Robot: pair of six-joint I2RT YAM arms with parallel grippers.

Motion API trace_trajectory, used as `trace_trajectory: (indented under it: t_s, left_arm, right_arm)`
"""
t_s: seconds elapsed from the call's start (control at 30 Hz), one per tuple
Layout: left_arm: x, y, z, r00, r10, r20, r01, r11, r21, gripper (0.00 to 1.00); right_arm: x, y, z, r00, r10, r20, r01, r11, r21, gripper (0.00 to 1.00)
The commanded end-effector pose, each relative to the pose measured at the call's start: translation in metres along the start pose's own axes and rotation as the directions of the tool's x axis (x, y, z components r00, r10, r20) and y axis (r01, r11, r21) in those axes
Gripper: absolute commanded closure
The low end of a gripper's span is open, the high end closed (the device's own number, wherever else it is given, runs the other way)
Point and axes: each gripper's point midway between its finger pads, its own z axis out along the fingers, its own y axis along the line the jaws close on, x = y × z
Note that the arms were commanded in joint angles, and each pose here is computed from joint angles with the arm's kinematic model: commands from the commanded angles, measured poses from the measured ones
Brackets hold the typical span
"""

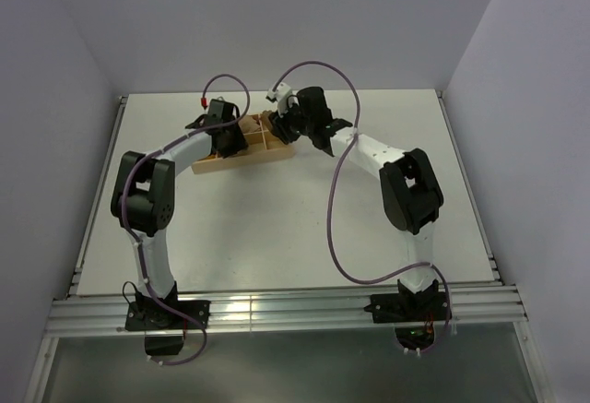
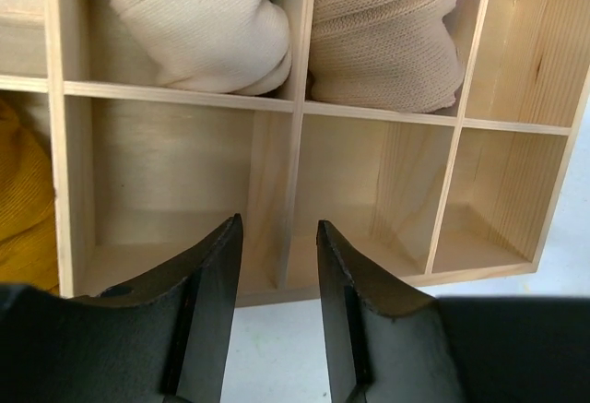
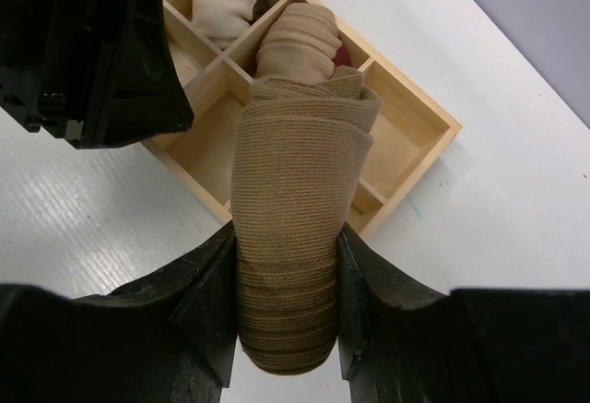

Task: Roll the socks
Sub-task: Place the sock in the storage box.

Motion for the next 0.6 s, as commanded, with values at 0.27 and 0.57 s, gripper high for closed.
trace_trajectory:
  t_s: [0.27,0.57]
  left_arm:
    - [-0.006,-0.007,0.007,0.999,0.048,0.02,-0.048,0.999,-0.012,0.79]
    - [0.017,0.005,0.002,0.988,0.15,-0.022,-0.149,0.989,0.02,0.89]
  right_arm:
    - [0.005,0.002,0.011,1.0,-0.001,-0.022,0.0,0.999,-0.041,1.0]
    - [0.006,0.013,0.002,1.0,0.021,-0.018,-0.022,0.999,-0.046,1.0]
